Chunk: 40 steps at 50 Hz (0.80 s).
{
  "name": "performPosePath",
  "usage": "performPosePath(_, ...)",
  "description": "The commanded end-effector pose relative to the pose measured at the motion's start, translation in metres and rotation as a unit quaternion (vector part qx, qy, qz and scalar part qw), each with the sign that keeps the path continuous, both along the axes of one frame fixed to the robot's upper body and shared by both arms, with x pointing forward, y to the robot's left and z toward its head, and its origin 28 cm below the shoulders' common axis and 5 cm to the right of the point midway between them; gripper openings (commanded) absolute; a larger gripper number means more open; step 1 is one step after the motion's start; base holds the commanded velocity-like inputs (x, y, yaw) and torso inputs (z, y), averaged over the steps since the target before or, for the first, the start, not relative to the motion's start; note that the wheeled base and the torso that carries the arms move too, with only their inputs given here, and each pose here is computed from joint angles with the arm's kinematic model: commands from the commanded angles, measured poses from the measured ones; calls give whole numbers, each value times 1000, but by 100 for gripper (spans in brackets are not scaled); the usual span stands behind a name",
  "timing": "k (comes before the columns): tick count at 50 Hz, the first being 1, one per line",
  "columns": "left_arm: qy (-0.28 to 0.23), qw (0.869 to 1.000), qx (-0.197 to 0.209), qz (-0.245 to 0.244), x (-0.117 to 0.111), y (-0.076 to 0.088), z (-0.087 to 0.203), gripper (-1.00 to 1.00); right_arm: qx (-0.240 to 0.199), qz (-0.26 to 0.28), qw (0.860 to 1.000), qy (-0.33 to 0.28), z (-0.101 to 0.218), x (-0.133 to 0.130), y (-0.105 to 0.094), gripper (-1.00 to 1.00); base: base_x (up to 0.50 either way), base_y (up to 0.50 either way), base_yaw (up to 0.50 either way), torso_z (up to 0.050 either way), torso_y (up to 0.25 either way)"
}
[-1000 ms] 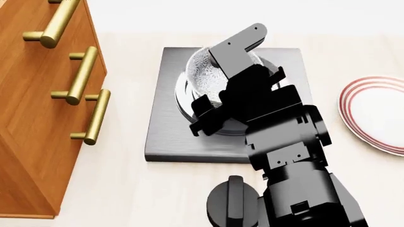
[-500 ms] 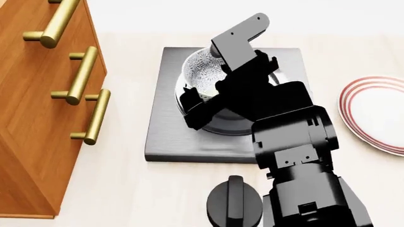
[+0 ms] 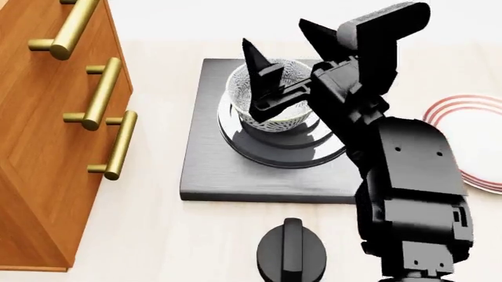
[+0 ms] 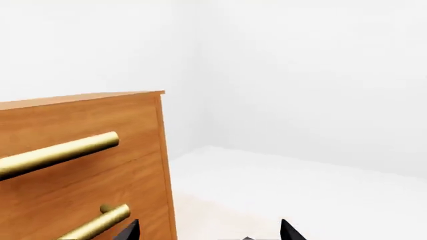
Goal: Put the bowl on the stove.
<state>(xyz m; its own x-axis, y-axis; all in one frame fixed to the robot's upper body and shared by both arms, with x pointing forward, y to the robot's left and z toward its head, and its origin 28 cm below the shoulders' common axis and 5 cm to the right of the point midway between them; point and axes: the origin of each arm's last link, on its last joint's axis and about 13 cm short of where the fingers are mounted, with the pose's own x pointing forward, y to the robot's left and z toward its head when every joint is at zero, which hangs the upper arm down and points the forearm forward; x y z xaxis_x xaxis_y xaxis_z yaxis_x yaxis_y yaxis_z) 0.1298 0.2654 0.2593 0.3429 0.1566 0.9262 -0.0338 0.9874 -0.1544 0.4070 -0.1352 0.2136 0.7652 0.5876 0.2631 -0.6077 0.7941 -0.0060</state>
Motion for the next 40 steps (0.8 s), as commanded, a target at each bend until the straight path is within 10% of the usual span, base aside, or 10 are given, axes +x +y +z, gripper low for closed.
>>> performPosePath(1,-21,1000,8,14,1,2,1,100,94,3,991,-93,-4,-57,-20,100,0,0,0,0,0)
performPosePath(18,-22,1000,7,13,0,3,3,100,375,-13,909,-182,-45,-99,-50,100,0,0,0,0,0)
performPosePath(23,-22,1000,6,14,0,3,2,100,465,6,861,-206,-58,-105,-61,100,0,0,0,0,0)
performPosePath(34,-21,1000,7,14,0,2,1,100,542,38,803,-245,-76,-126,-69,100,0,0,0,0,0)
performPosePath(40,-20,1000,7,14,1,2,1,100,548,35,801,-241,-83,-130,-68,100,0,0,0,0,0)
